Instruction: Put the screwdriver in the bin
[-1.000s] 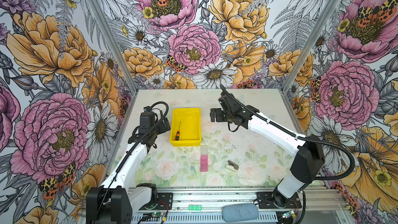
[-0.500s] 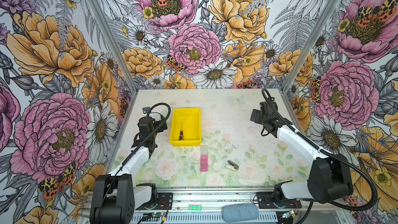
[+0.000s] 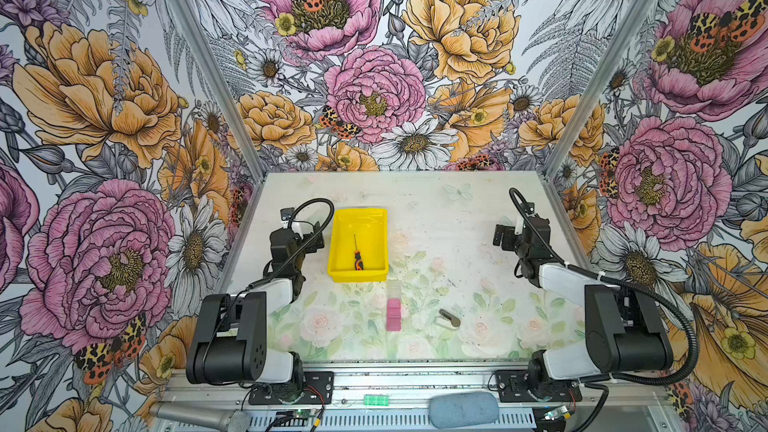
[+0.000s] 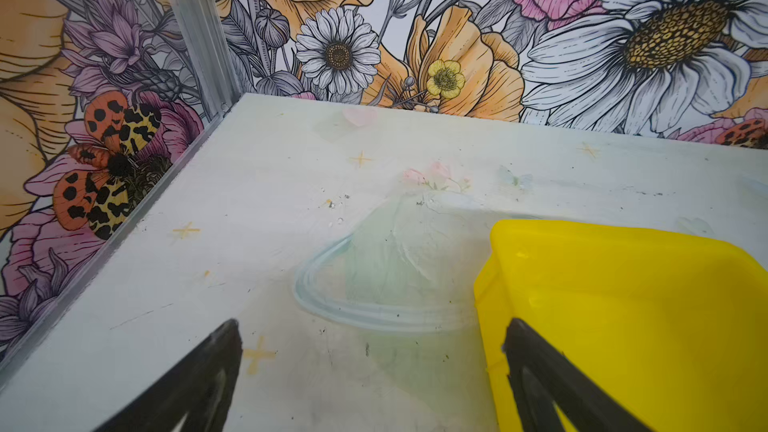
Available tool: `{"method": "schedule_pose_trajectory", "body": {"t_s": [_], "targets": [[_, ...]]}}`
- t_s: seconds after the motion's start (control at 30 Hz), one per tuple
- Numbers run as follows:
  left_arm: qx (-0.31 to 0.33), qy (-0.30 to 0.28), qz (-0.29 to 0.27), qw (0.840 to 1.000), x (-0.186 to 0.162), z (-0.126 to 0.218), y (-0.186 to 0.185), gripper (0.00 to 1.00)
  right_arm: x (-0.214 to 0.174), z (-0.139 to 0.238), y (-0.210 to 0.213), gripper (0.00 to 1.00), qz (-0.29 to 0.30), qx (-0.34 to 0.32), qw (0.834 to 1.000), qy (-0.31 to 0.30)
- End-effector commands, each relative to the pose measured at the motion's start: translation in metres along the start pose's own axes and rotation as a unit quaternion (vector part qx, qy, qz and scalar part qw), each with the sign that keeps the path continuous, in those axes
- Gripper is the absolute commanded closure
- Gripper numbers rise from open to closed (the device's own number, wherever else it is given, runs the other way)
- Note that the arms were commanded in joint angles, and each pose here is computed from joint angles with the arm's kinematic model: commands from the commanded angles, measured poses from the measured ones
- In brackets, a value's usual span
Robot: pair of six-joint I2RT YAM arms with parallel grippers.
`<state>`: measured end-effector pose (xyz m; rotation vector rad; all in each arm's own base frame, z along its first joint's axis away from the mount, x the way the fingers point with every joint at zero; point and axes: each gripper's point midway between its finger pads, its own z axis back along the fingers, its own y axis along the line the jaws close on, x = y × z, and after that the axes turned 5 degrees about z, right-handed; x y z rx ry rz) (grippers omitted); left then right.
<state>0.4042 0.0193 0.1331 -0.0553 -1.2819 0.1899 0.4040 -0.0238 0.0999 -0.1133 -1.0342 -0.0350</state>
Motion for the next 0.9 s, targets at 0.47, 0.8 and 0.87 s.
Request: {"method": "schedule_pose_trajectory", "body": {"t_s": [0.47,0.8,0.87], "targets": [[-0.018,-0.047,-0.009,0.999,-0.004,-0.003,-0.004,0.01,0.01,0.006,-0.005,0.01,0.003,-0.013,0.993,-0.121],[-0.015,-0.047,-0.013,0.999,-0.004,-0.004,-0.005,0.01,0.01,0.006,-0.005,0.0,0.004,-0.014,0.993,-0.121],[-0.011,-0.048,-0.018,0.999,-0.005,-0.003,-0.007,0.01,0.009,0.008,-0.004,0.0,0.007,-0.012,0.992,-0.123]]}}
